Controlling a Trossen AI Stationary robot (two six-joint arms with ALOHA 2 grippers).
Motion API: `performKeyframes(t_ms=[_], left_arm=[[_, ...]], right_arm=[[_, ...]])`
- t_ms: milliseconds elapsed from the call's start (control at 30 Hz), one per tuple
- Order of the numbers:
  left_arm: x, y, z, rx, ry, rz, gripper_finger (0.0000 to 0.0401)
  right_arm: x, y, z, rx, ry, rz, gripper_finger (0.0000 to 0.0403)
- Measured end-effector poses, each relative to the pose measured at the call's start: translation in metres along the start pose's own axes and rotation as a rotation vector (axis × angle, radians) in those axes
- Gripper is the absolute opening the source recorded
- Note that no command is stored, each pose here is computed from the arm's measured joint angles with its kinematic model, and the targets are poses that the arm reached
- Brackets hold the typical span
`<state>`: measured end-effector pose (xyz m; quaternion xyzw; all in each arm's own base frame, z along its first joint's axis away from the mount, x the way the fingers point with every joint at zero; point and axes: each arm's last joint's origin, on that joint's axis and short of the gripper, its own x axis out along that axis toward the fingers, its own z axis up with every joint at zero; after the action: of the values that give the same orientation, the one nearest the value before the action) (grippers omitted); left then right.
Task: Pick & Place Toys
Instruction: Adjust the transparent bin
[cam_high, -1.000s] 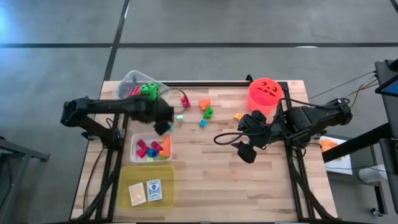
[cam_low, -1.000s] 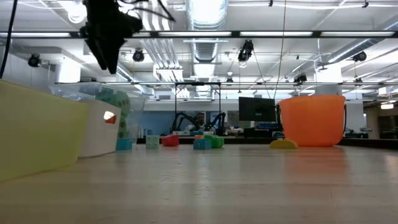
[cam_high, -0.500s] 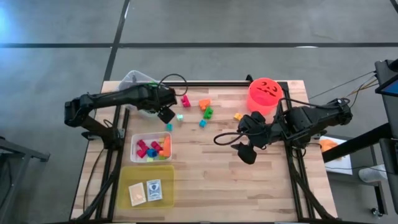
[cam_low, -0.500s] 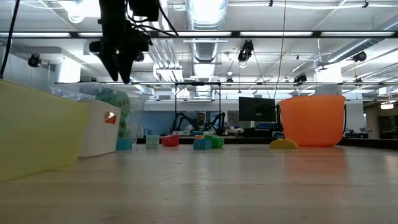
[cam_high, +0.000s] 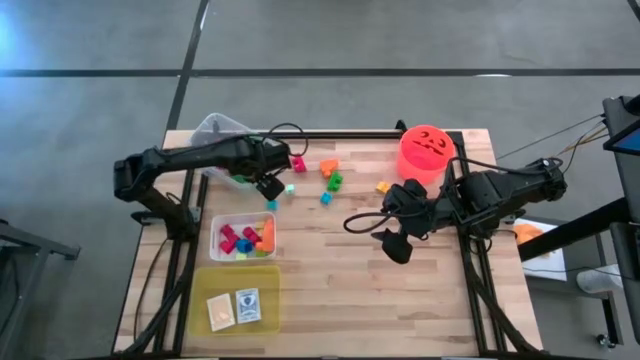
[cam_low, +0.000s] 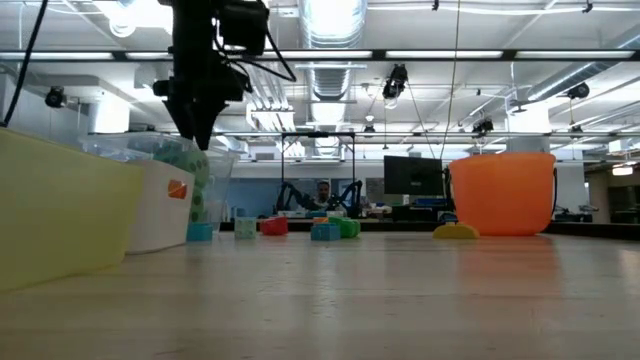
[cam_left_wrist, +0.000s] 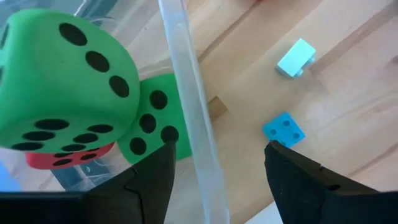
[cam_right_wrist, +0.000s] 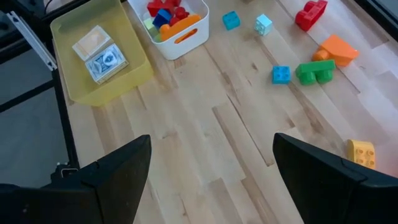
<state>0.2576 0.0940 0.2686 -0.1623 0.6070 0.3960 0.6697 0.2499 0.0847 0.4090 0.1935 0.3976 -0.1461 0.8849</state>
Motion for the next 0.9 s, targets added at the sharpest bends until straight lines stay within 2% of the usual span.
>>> performKeyframes(t_ms=[200, 267, 467, 567, 667, 900], left_arm=[[0.006, 0.000, 0.004, -0.036, 0.007, 0.014, 0.0223], [0.007, 0.002, 0.005, -0.044, 0.009, 0.016, 0.0202], [0.010, 0.009, 0.009, -0.074, 0.009, 0.019, 0.0104], [0.011, 0.012, 0.011, -0.062, 0.007, 0.016, 0.0067], [0.011, 0.014, 0.012, -0.061, 0.009, 0.007, 0.0045], [0.012, 0.013, 0.014, -0.069, 0.001, -0.019, 0.0021]], right_arm=[[0.000, 0.000, 0.000, 0.016, 0.012, 0.012, 0.0332], [0.000, 0.000, -0.001, 0.017, 0.018, 0.018, 0.0332], [0.000, 0.000, -0.001, 0.031, 0.019, 0.018, 0.0332], [0.000, 0.000, -0.001, 0.032, 0.019, 0.018, 0.0332], [0.000, 0.000, -0.001, 0.035, 0.019, 0.018, 0.0332], [0.000, 0.000, -0.001, 0.035, 0.019, 0.018, 0.0332]])
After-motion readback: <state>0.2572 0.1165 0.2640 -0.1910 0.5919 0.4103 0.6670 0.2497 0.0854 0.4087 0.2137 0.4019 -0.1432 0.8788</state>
